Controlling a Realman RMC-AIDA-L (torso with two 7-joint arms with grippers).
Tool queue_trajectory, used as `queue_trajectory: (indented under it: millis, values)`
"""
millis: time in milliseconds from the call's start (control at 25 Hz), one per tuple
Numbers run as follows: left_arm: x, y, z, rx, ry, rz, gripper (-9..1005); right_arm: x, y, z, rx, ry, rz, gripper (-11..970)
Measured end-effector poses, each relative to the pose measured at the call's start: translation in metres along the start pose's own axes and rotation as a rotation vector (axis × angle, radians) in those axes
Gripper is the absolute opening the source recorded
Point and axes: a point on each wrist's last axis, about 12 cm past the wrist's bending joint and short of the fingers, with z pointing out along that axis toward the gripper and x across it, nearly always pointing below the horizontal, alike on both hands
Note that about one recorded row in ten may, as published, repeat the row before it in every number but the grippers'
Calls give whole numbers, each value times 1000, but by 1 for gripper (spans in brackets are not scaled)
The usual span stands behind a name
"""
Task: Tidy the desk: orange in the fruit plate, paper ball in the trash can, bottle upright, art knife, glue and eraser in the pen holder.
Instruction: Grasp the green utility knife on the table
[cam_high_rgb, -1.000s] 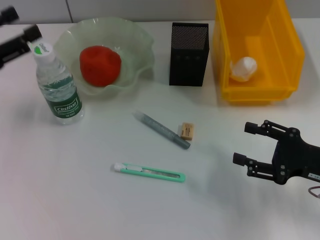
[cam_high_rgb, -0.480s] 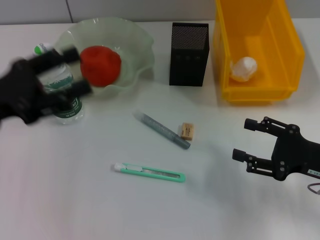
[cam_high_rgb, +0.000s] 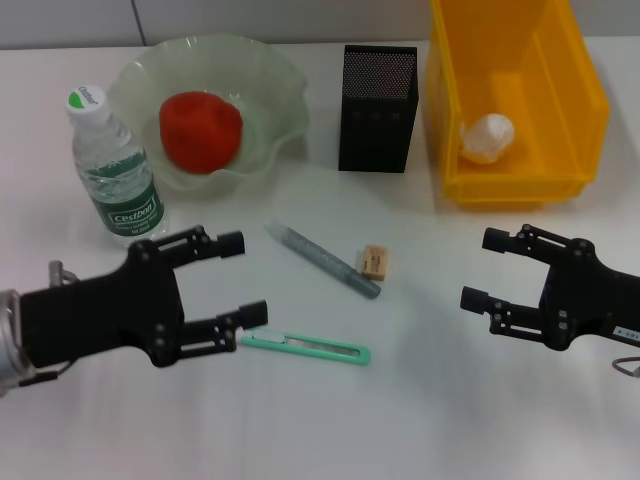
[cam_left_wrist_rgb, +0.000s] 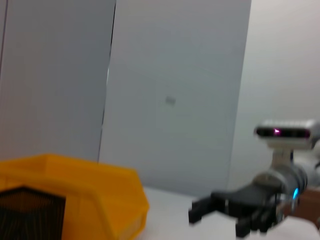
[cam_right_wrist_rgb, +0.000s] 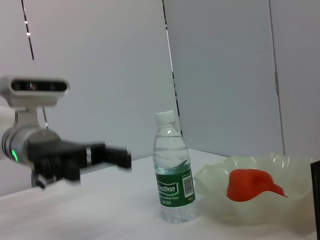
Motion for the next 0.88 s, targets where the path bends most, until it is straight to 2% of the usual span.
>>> queue_trajectory:
  millis: [80,120,280,880]
  values:
    - [0,0,0,0,0,0,788,-1,0,1,-3,1,3,787]
    - [13,-3,4,-22,54,3,788,-1,-1,2,-5,2,5,787]
    - [27,-8,8,-37,92,5,788,-3,-3,3,-8,8,30,787]
    - [28,-8,7,-40,99,34,787,-5,-7,6,-11,12,58,787]
